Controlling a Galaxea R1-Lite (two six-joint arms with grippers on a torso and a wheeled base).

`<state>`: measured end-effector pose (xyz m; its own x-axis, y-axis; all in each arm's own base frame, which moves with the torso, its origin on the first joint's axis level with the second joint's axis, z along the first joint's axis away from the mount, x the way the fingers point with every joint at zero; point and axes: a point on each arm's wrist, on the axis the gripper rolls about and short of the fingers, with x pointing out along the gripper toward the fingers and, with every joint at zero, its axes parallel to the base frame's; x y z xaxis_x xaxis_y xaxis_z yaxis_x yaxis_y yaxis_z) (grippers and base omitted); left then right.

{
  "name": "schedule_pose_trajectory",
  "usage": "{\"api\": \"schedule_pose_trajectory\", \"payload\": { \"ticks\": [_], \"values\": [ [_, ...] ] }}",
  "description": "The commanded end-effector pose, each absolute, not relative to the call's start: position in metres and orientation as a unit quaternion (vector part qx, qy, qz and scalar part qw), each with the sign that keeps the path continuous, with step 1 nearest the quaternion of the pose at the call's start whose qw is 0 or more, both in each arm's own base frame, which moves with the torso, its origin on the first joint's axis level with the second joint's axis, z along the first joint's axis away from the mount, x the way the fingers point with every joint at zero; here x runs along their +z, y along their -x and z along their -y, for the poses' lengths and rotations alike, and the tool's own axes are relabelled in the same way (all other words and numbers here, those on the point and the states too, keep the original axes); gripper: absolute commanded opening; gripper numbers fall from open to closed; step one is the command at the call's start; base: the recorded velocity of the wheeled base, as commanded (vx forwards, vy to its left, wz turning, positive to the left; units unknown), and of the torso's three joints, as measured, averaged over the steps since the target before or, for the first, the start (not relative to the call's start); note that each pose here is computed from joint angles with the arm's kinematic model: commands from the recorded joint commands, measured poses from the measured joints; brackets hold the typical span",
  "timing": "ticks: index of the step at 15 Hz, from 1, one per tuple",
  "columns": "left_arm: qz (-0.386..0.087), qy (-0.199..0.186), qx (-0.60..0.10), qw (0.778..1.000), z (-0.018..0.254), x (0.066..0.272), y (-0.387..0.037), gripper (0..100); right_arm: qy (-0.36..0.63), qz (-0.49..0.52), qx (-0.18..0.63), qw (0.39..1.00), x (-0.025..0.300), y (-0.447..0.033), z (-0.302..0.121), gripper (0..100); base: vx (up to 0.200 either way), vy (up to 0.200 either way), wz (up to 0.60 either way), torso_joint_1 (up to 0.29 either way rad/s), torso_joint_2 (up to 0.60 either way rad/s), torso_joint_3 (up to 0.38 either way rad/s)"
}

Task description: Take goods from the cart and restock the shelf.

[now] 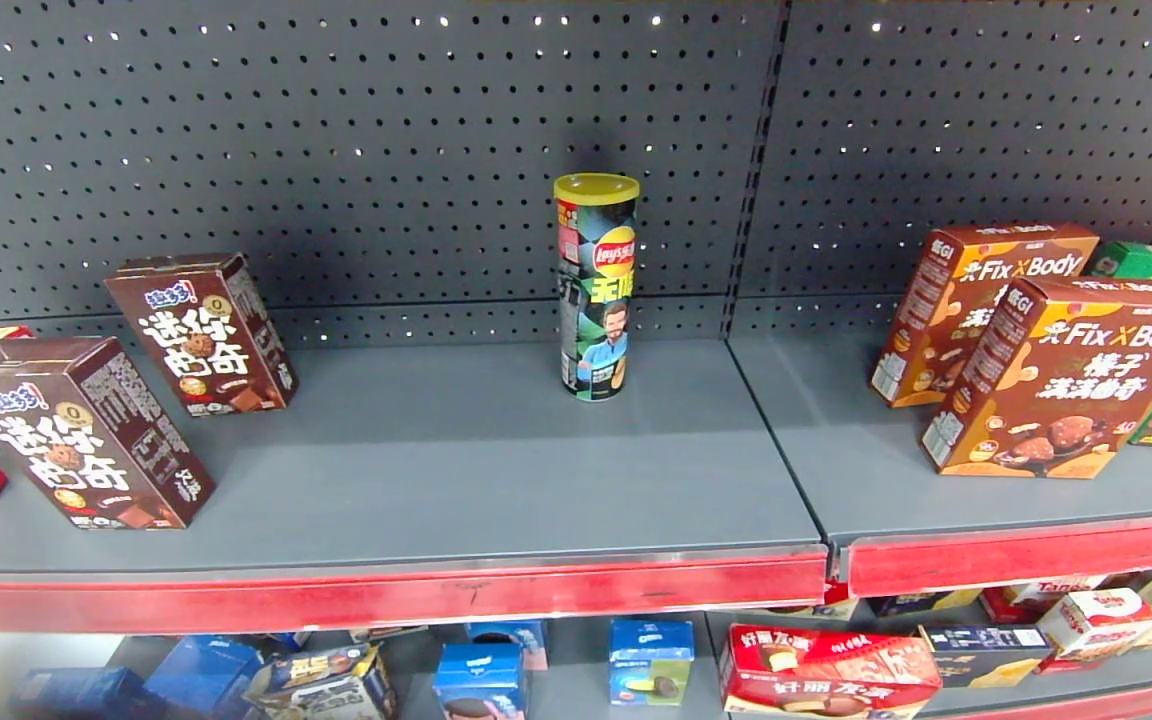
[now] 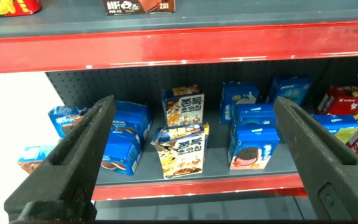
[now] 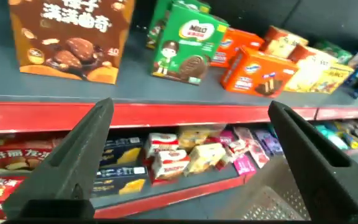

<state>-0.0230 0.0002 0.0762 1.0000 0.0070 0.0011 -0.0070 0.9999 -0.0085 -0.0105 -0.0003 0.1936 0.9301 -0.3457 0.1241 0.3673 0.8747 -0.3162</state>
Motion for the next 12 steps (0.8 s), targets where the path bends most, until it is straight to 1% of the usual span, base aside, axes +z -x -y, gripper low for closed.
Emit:
{"api": "schedule_pose_trajectory", "payload": {
  "ticks": [1, 3, 5, 7, 9, 12],
  "values": [
    [0.001, 0.005, 0.004, 1.0, 0.0, 0.076, 0.023, 100, 0.158, 0.042, -0.178, 0.97, 0.191, 0.014, 0.0, 100, 0.0, 0.0, 0.0, 0.0, 0.0, 0.0],
    [0.0, 0.005, 0.004, 1.0, 0.0, 0.076, 0.023, 100, 0.142, 0.056, -0.157, 0.976, 0.191, 0.017, -0.003, 100, 0.0, 0.0, 0.0, 0.0, 0.0, 0.0],
    [0.001, 0.005, 0.004, 1.0, 0.0, 0.076, 0.023, 100, 0.139, 0.054, -0.156, 0.976, 0.187, 0.021, -0.003, 100, 0.0, 0.0, 0.0, 0.0, 0.0, 0.0],
    [0.001, 0.005, 0.003, 1.0, 0.0, 0.076, 0.023, 100, 0.117, 0.033, -0.154, 0.981, 0.182, 0.029, -0.005, 100, 0.0, 0.0, 0.0, 0.0, 0.0, 0.0],
    [0.001, 0.005, 0.004, 1.0, 0.0, 0.076, 0.023, 100, 0.068, 0.006, -0.148, 0.987, 0.189, 0.04, -0.008, 100, 0.0, 0.0, 0.0, 0.0, 0.0, 0.0],
    [0.001, 0.005, 0.004, 1.0, 0.0, 0.076, 0.023, 100, 0.055, 0.001, -0.152, 0.987, 0.188, 0.041, -0.008, 100, 0.0, 0.0, 0.0, 0.0, 0.0, 0.0]
  ]
}}
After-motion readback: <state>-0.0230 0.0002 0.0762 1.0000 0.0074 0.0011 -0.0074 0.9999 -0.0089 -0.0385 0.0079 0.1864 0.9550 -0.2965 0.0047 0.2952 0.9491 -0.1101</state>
